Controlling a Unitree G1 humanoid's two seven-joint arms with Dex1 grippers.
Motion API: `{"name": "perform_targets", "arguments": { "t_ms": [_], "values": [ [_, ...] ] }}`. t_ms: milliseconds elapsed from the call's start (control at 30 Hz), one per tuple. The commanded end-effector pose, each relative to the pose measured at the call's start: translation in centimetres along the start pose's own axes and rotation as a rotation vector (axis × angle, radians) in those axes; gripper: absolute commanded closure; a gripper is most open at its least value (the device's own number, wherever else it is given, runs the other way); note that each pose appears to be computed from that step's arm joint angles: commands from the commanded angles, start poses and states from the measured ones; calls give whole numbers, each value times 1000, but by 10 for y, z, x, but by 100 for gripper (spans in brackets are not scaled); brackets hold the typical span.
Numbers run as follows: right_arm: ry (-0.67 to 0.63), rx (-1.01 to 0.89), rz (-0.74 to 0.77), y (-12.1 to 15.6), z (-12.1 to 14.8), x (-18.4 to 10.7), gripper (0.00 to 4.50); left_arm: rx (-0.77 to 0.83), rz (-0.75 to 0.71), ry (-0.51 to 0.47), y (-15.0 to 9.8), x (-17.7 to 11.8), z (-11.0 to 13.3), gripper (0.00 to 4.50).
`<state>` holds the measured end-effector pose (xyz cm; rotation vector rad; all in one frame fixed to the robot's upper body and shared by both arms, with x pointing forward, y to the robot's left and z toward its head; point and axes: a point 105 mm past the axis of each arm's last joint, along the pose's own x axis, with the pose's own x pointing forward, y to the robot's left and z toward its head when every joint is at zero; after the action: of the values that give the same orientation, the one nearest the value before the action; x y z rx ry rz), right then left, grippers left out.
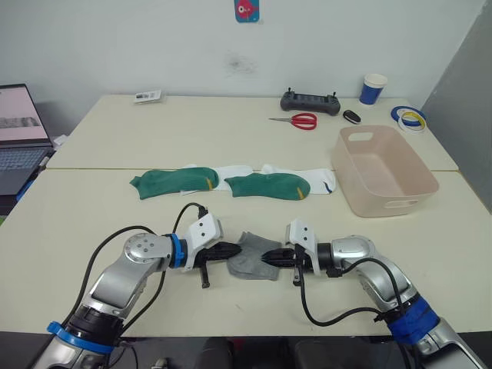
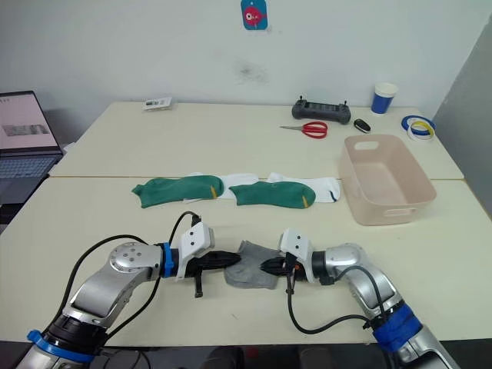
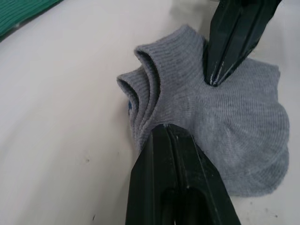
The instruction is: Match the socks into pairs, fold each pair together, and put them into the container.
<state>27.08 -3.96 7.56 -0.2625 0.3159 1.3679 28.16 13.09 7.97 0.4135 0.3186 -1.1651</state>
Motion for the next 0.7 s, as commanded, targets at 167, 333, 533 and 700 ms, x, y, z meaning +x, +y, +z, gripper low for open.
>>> {"name": "perform_targets", "arguments": {
  "t_ms": [167,333,533,700],
  "values": [
    [-104,290,21,7,48,-48,318,9,-8,41,-3,1,-12,450],
    [34,668,-37,6,24,-64,145,23,-14,51,-5,3,-15,450],
    [23,887,-56,1,11,-60,145,28,-27,54,-10,6,-16,450],
    [4,991,-28,2,12,-49,145,23,-31,58,-13,5,-17,450]
  ]
}}
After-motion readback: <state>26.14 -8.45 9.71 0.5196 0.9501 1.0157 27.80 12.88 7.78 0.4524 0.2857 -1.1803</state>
